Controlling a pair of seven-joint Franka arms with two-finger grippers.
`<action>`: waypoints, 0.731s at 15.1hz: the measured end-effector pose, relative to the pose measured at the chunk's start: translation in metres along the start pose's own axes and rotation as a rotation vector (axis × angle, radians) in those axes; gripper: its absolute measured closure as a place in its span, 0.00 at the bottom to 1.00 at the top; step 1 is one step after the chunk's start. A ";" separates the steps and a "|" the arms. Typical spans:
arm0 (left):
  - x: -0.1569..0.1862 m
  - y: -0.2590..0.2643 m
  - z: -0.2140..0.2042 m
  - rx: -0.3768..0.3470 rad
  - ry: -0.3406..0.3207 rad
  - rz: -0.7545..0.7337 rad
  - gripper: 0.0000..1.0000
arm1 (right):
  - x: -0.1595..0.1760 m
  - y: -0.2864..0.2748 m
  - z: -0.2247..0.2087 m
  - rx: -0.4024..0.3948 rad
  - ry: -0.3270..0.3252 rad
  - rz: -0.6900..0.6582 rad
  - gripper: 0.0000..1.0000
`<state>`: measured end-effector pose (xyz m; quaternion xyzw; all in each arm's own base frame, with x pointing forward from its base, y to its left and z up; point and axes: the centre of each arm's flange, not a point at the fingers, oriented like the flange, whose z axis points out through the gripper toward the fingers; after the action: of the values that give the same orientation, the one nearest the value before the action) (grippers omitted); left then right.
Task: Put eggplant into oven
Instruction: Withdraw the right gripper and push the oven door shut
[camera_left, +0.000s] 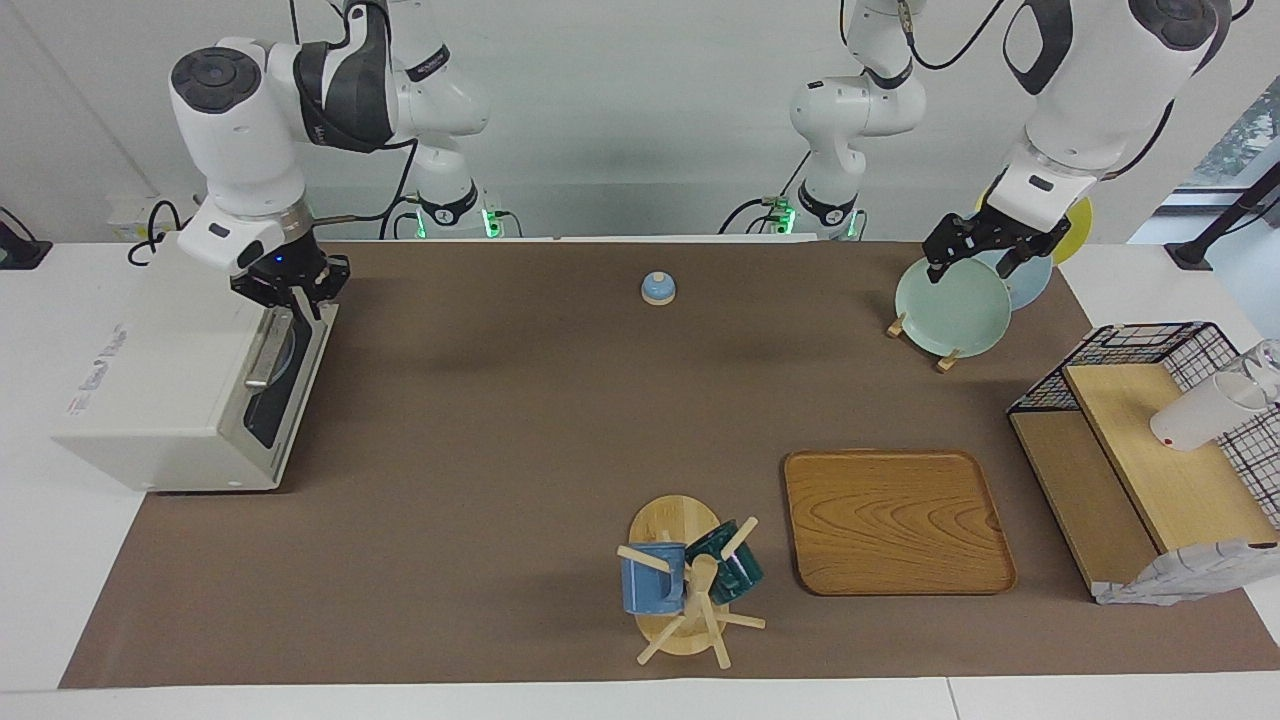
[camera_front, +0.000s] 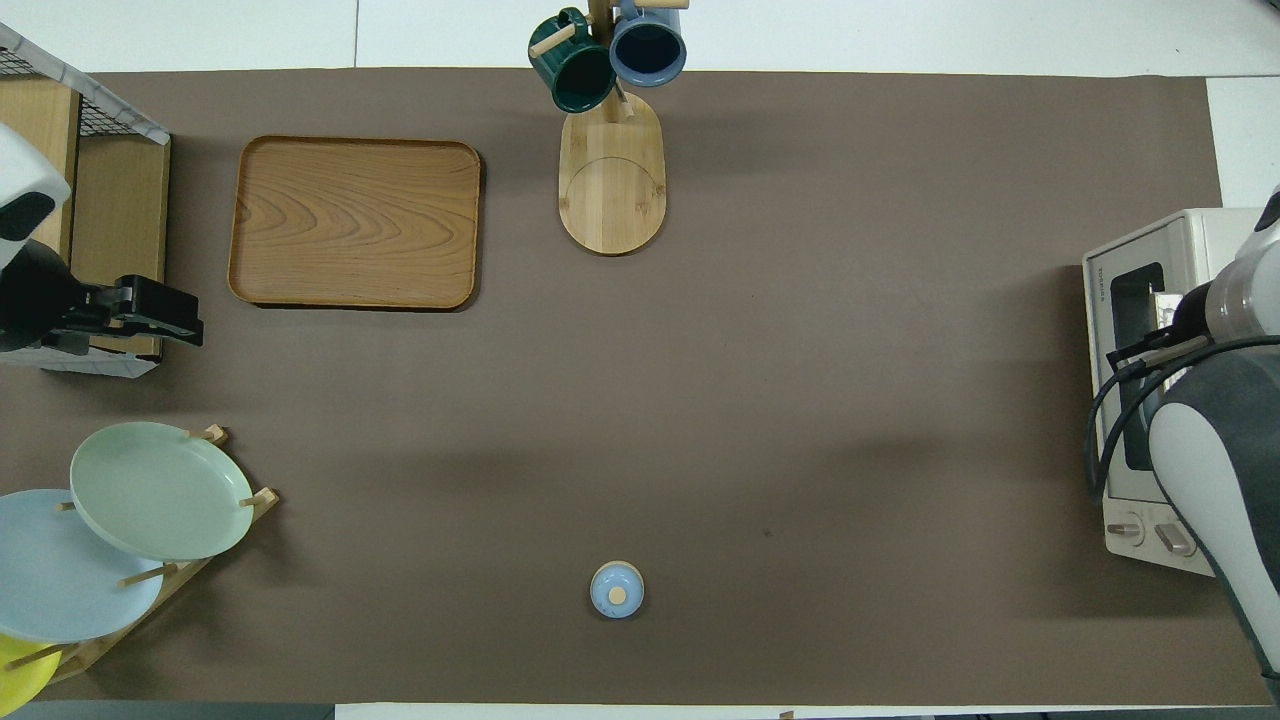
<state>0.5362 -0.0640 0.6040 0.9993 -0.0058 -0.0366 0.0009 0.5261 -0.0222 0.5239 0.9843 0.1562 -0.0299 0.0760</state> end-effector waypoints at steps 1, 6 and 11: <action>0.000 0.000 0.000 0.000 0.000 0.000 0.00 | 0.004 -0.005 -0.003 0.022 0.016 -0.001 0.62; 0.000 0.000 0.000 0.000 0.000 0.000 0.00 | 0.018 -0.020 -0.039 0.042 0.095 -0.015 0.10; 0.000 0.000 0.000 0.000 0.000 0.000 0.00 | 0.020 -0.024 -0.043 0.048 0.107 -0.017 0.00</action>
<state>0.5362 -0.0640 0.6040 0.9993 -0.0058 -0.0365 0.0009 0.5390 0.0127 0.5618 0.9847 0.1677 0.0184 0.0435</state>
